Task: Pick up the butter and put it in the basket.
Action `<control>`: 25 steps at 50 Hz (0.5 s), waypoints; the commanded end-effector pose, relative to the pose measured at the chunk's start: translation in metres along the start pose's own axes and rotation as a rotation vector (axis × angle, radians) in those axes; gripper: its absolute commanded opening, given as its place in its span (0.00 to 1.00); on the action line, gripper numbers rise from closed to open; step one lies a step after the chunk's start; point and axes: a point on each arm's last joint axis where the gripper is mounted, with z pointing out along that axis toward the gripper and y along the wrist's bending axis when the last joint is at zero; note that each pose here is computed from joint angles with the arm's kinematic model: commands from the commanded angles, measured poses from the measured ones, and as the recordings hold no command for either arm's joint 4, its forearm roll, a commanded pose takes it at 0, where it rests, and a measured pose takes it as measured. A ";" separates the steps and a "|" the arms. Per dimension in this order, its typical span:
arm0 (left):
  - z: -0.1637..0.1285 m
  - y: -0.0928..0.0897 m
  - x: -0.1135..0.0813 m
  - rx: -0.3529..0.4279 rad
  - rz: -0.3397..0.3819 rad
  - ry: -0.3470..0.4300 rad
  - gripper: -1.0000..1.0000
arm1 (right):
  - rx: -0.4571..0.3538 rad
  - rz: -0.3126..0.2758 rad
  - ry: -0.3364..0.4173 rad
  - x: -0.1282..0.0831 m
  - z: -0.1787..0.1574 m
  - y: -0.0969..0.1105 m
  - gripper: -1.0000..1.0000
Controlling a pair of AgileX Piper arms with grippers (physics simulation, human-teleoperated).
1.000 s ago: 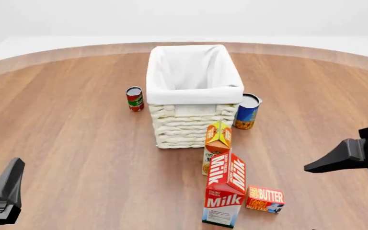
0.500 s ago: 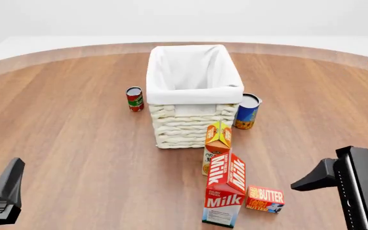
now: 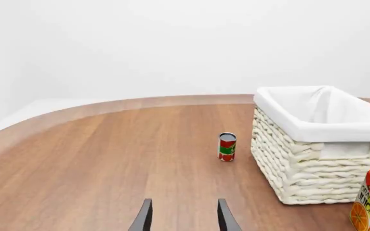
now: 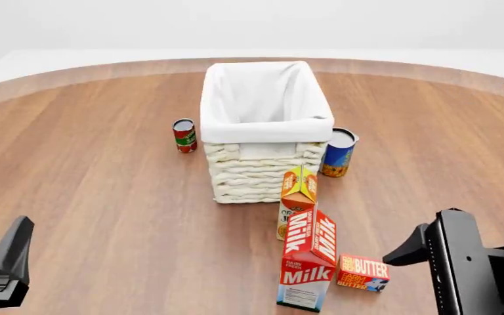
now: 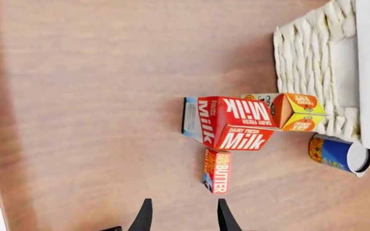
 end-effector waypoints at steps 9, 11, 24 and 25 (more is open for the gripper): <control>0.000 0.000 0.000 0.000 0.000 0.000 1.00 | 0.021 0.035 0.026 0.005 0.011 -0.006 1.00; 0.000 0.000 0.000 0.000 0.000 0.000 1.00 | 0.029 0.040 0.030 0.006 0.012 -0.008 1.00; 0.000 0.000 0.000 0.000 0.000 0.000 1.00 | 0.055 0.061 0.042 0.010 0.018 -0.015 1.00; 0.000 0.000 0.000 0.000 0.000 0.000 1.00 | 0.054 0.062 0.043 0.010 0.019 -0.014 1.00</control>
